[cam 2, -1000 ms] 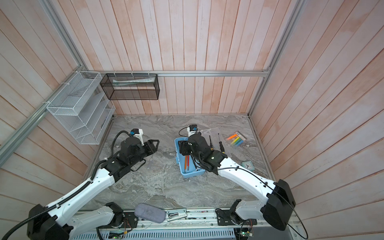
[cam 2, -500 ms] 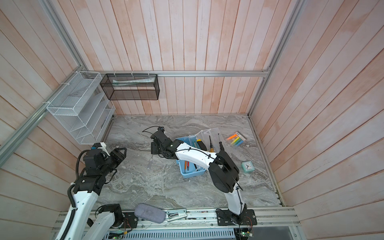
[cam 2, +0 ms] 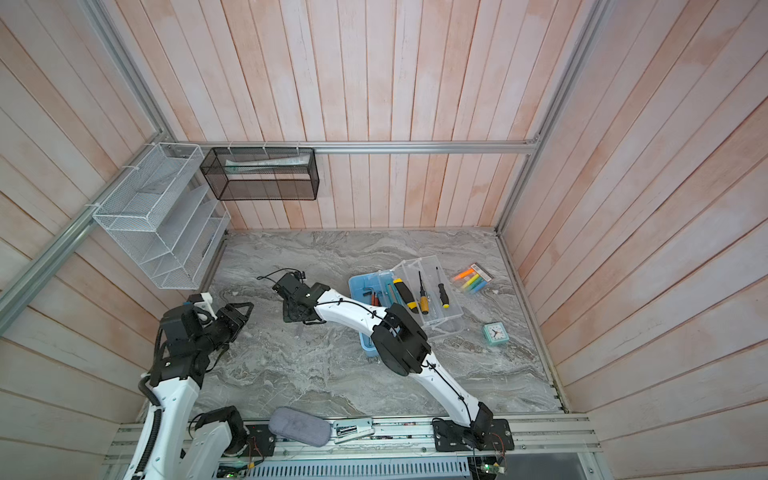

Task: Pack the tool kit
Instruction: 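Close the right gripper on the clear-handled screwdriver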

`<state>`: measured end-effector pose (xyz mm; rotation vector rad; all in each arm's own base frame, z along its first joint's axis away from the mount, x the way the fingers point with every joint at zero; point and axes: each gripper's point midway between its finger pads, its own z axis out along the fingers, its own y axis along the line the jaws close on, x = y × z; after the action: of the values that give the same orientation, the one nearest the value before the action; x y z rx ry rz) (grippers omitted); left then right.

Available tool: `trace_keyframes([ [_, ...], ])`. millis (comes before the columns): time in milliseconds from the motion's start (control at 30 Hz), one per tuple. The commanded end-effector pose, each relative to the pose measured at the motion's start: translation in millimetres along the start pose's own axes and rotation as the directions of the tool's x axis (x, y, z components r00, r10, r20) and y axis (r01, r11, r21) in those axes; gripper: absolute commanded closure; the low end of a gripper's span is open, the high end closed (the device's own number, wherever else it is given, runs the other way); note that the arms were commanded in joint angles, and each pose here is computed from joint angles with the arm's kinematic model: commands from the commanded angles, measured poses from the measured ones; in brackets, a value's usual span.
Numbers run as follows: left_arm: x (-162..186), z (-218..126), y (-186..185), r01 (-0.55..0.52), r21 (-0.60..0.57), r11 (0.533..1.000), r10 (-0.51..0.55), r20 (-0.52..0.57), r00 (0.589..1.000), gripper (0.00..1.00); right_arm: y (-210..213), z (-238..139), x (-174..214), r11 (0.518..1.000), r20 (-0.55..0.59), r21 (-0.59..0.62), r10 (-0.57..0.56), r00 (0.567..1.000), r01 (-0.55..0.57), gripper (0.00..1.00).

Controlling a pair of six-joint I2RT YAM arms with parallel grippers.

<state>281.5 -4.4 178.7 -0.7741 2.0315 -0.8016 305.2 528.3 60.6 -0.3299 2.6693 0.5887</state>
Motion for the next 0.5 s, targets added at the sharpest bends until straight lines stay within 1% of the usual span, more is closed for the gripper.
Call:
trace_keyframes([
  [0,2,0,-5,-0.03,0.054,0.998,0.031,-0.016,0.999,0.43,-10,1,17,0.998,-0.079,0.059,0.016,0.997,-0.011,0.52],
  [167,5,2,-2,-0.035,0.051,0.998,0.037,-0.028,0.999,0.43,-16,0,22,0.995,-0.078,0.101,0.011,0.997,-0.003,0.53],
  [400,11,5,2,-0.023,0.061,0.998,0.025,-0.044,0.999,0.43,-14,8,31,0.995,-0.105,0.095,-0.001,0.994,0.011,0.54],
  [433,12,5,1,-0.022,0.064,0.998,0.025,-0.045,0.999,0.43,-14,8,30,0.995,-0.105,0.096,-0.001,0.994,0.012,0.55],
  [467,12,5,2,-0.02,0.065,0.998,0.023,-0.046,0.999,0.43,-15,9,30,0.995,-0.104,0.102,-0.006,0.995,0.017,0.59],
])
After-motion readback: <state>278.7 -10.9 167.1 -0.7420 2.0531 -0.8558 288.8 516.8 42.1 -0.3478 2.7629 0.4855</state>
